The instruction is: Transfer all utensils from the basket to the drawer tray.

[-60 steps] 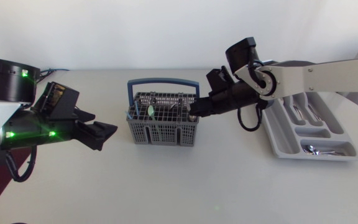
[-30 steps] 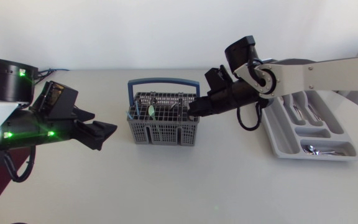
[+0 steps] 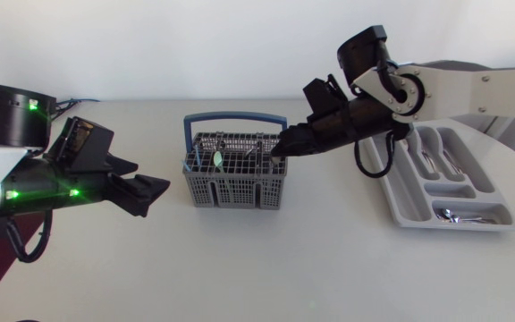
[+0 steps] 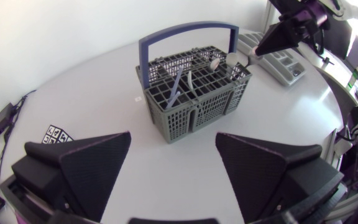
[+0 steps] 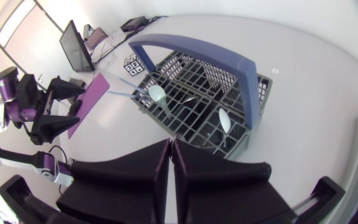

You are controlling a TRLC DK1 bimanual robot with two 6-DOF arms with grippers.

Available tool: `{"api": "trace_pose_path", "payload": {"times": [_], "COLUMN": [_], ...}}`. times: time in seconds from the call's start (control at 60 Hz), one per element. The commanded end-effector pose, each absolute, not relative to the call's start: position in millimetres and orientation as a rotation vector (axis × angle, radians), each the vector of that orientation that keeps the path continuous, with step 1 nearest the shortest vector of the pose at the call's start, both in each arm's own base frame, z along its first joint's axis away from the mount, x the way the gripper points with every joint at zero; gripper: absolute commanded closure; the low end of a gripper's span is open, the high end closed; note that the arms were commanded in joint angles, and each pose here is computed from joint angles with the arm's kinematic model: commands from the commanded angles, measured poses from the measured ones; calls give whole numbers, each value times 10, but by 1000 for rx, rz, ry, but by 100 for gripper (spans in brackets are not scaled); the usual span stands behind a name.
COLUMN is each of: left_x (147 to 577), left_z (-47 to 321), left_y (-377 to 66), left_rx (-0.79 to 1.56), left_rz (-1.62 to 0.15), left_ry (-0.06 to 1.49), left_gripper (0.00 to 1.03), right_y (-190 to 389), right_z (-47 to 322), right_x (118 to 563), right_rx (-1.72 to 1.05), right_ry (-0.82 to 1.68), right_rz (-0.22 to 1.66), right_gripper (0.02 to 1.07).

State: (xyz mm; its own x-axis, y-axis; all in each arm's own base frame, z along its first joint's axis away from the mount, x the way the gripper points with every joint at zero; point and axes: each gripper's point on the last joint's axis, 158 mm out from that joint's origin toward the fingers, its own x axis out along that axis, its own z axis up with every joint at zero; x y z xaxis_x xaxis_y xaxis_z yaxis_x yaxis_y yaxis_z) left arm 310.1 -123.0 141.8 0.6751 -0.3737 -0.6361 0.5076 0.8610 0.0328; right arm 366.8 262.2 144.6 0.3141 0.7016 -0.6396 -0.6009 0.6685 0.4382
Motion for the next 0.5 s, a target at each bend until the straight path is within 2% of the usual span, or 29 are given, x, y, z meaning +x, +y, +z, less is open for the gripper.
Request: {"api": "trace_pose_path", "payload": {"times": [0.0,0.25,0.483], "left_x": [3083,3101,3107], "left_z": [1459,1454,1445], "left_y": [-1281,-1297,-1315], "left_rx": [239,246,249], "left_rz": [-529,-533,-539], "left_ry": [638,636,640], "left_gripper": [9,9,9], "right_y": [2626,2539,2396], "right_z": [1792,2192,2346], "right_x": [3692,3581,3484], "right_rx": [127,174,215], "right_ry": [837,786,781], "right_rz": [881,903,905], "right_gripper": [102,102,102]}}
